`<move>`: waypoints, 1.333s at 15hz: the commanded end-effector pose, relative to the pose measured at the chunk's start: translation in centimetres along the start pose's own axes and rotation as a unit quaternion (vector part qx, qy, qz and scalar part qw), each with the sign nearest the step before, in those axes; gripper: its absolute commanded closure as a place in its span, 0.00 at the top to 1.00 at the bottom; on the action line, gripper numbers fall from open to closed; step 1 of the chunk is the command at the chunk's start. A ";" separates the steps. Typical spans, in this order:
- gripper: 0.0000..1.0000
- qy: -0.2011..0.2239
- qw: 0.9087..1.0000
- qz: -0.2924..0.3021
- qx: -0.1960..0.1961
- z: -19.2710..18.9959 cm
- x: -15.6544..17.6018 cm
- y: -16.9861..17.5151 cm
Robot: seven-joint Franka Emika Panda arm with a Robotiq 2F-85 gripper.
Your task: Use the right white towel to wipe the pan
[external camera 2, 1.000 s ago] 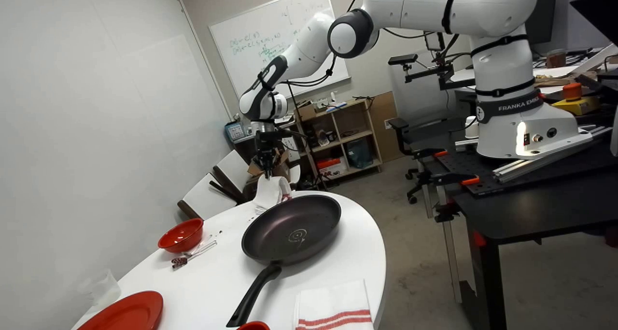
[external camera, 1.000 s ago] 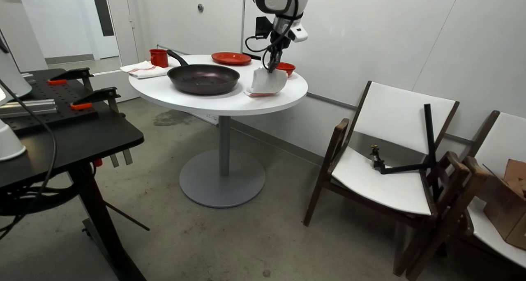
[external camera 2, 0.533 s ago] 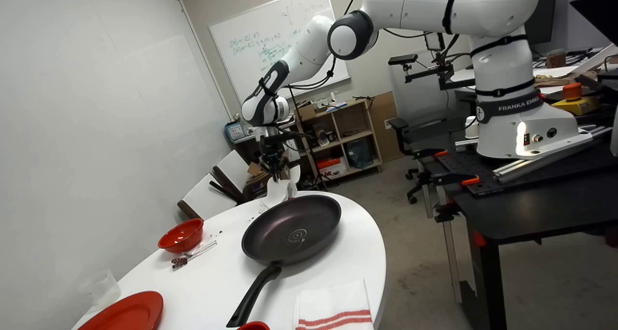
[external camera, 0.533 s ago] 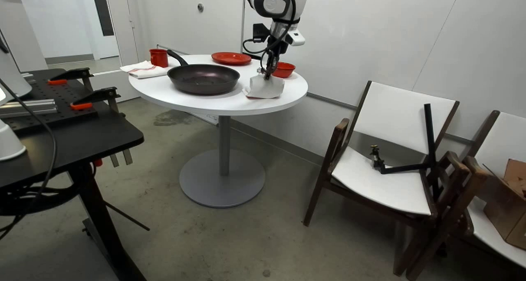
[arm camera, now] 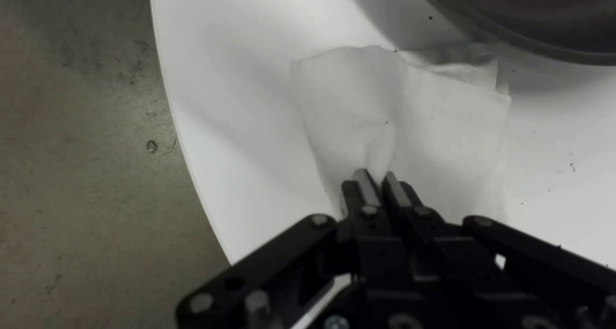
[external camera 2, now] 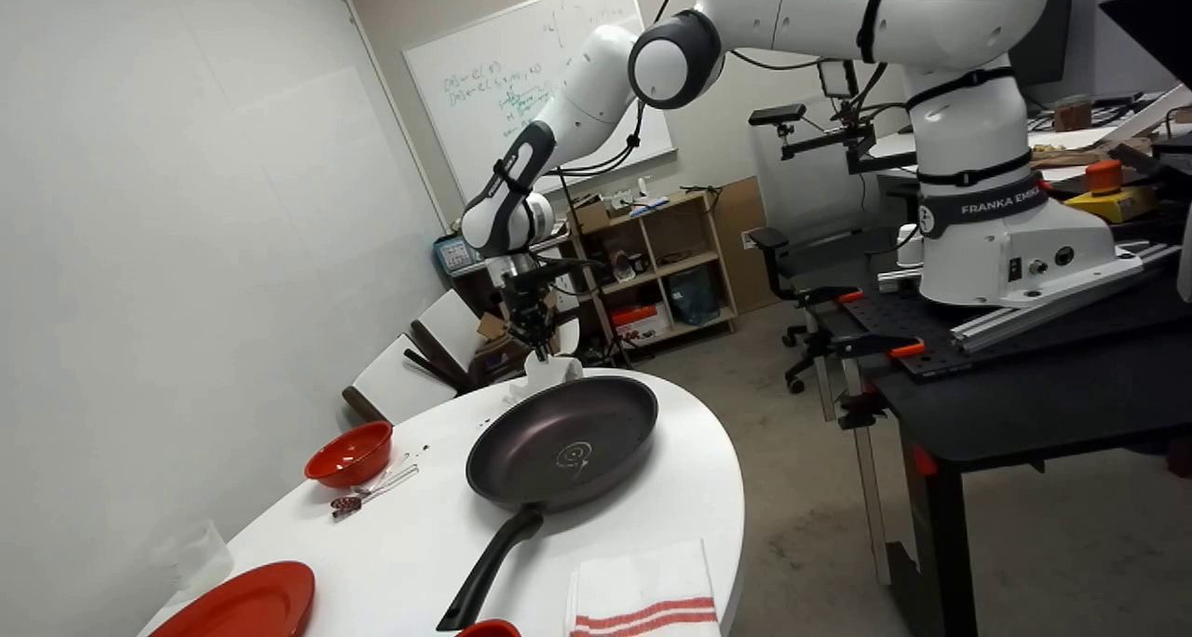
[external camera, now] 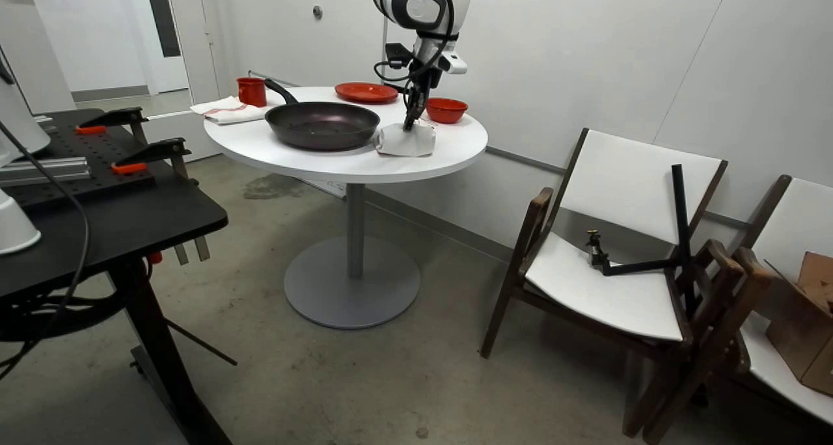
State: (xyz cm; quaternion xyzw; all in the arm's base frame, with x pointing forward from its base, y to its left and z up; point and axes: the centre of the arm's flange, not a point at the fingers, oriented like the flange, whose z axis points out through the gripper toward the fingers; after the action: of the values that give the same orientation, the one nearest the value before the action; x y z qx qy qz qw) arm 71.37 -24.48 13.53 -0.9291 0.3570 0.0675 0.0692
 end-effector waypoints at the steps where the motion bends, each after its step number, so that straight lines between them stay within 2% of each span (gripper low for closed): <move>1: 0.02 -0.010 1.000 0.003 -0.027 -0.8 -1.6 0.4; 6: 0.02 -0.015 0.999 0.007 -0.034 -0.5 -1.6 0.9; 7: 0.31 -0.015 0.999 0.007 -0.035 -0.5 -1.6 0.9; 8: 0.32 -0.015 0.999 0.007 -0.036 -0.5 -1.7 0.9; 11: 0.51 -0.014 0.999 0.007 -0.036 -0.6 -1.8 0.8; 17: 0.95 -0.012 0.999 0.006 -0.037 -1.2 -2.1 0.6; 18: 0.99 -0.011 0.999 0.006 -0.037 -1.3 -2.1 0.6; 20: 1.00 -0.010 0.999 0.006 -0.039 -1.4 -2.1 0.6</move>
State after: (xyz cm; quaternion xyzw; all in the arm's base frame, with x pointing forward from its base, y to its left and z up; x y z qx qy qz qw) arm 70.50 -24.38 14.09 -0.9303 0.3545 0.0804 0.0490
